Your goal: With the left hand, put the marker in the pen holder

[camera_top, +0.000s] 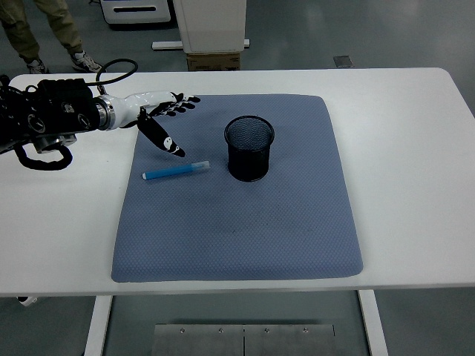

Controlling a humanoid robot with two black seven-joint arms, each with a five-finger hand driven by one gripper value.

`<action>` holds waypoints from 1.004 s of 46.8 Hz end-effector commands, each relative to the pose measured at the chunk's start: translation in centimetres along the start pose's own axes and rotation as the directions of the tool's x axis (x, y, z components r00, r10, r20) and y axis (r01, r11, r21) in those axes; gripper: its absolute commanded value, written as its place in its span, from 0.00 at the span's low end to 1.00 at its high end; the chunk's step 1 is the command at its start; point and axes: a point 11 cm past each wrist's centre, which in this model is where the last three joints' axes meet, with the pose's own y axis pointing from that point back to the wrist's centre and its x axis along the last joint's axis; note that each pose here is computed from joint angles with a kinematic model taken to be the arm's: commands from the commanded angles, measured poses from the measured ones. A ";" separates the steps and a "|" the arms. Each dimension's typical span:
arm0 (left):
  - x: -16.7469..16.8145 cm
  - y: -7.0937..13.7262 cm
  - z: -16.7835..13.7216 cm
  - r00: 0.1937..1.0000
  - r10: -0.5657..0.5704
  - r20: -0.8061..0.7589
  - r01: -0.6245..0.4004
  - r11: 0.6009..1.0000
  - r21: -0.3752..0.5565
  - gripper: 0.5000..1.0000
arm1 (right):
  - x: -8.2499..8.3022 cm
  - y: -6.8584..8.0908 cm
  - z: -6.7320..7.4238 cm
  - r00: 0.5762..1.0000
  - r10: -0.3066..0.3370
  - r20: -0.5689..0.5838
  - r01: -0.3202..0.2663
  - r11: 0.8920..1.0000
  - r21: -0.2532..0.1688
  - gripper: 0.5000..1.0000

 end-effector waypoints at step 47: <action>-3.8 -0.8 1.3 0.954 -0.193 0.228 0.131 0.956 0.261 1.00 | 0.0 0.0 0.0 1.000 0.000 0.000 0.000 1.000 -0.001 1.00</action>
